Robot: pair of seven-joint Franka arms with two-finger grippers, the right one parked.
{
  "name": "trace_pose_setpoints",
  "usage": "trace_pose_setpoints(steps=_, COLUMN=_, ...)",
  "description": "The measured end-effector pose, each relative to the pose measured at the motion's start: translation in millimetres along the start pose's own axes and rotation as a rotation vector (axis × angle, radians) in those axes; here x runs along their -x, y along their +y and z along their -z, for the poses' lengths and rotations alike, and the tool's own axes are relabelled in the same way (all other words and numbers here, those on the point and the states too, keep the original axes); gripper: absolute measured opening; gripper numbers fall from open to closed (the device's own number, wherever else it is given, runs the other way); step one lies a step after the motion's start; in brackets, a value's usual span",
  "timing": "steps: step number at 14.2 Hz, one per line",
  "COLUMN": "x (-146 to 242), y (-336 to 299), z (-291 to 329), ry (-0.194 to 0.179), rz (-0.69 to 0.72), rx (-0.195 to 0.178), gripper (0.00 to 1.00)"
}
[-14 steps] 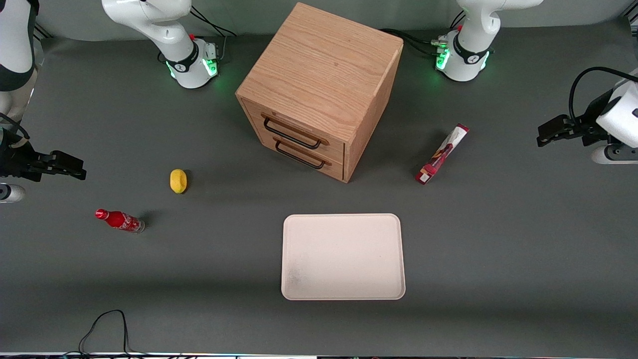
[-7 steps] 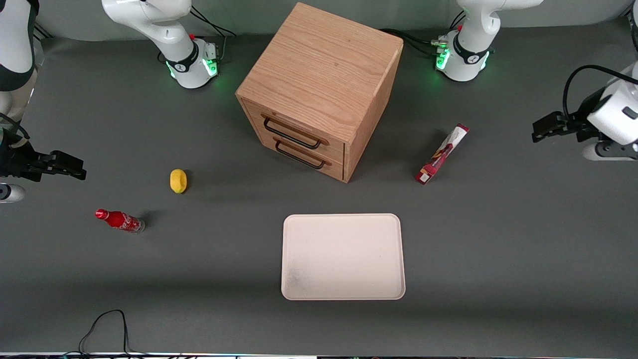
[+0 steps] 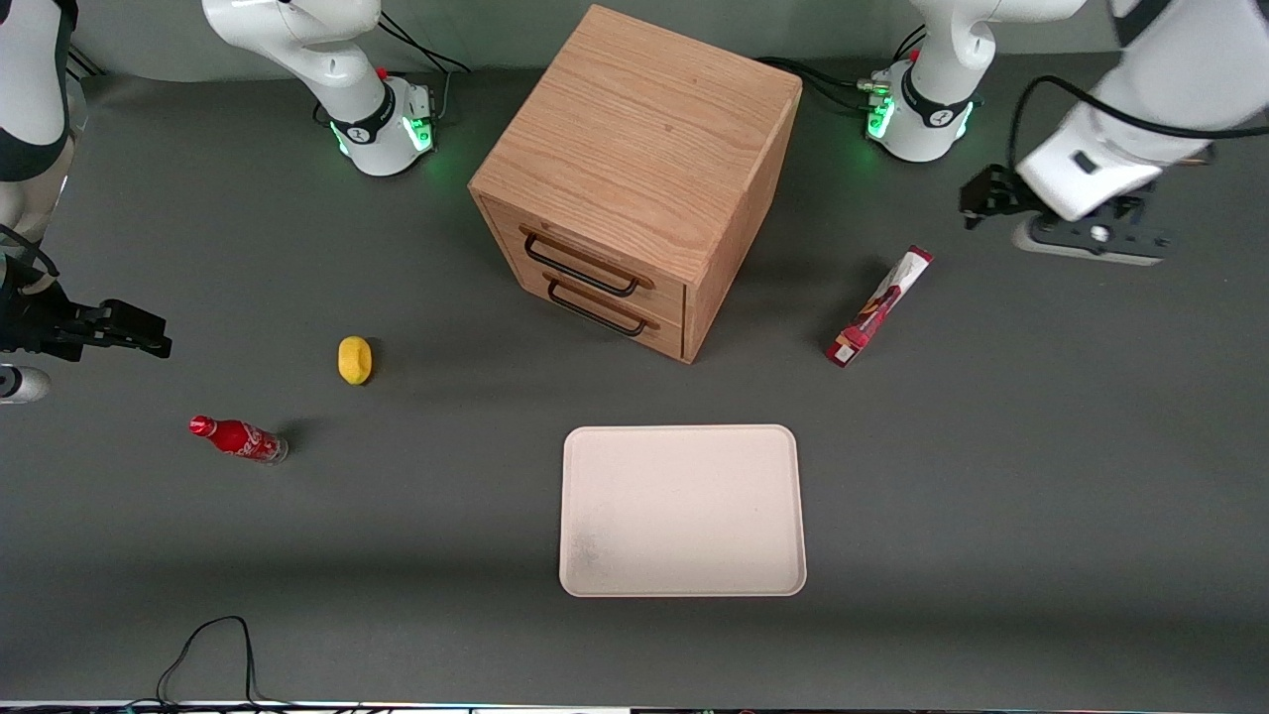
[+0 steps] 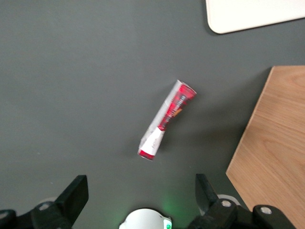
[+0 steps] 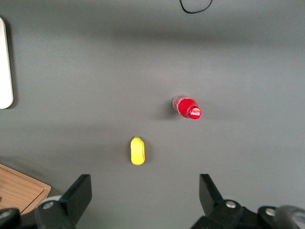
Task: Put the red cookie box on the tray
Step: 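Move the open left gripper above the red shortbread box, then lower the left gripper around the box's white end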
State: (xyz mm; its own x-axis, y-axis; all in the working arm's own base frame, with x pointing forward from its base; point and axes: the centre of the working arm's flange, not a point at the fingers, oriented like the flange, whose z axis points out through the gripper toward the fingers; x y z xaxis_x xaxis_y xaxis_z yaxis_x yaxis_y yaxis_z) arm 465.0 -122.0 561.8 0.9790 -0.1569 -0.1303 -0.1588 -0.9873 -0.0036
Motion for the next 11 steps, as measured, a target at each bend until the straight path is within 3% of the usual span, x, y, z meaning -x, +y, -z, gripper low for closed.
trace_pose_setpoints(steps=7, x=57.0, y=39.2, z=-30.7, ry=0.039, rz=0.047, rx=0.003, gripper=1.00)
trace_pose_setpoints(steps=11, x=61.1, y=41.6, z=-32.1, ry=0.051, rz=-0.144, rx=-0.001, gripper=1.00)
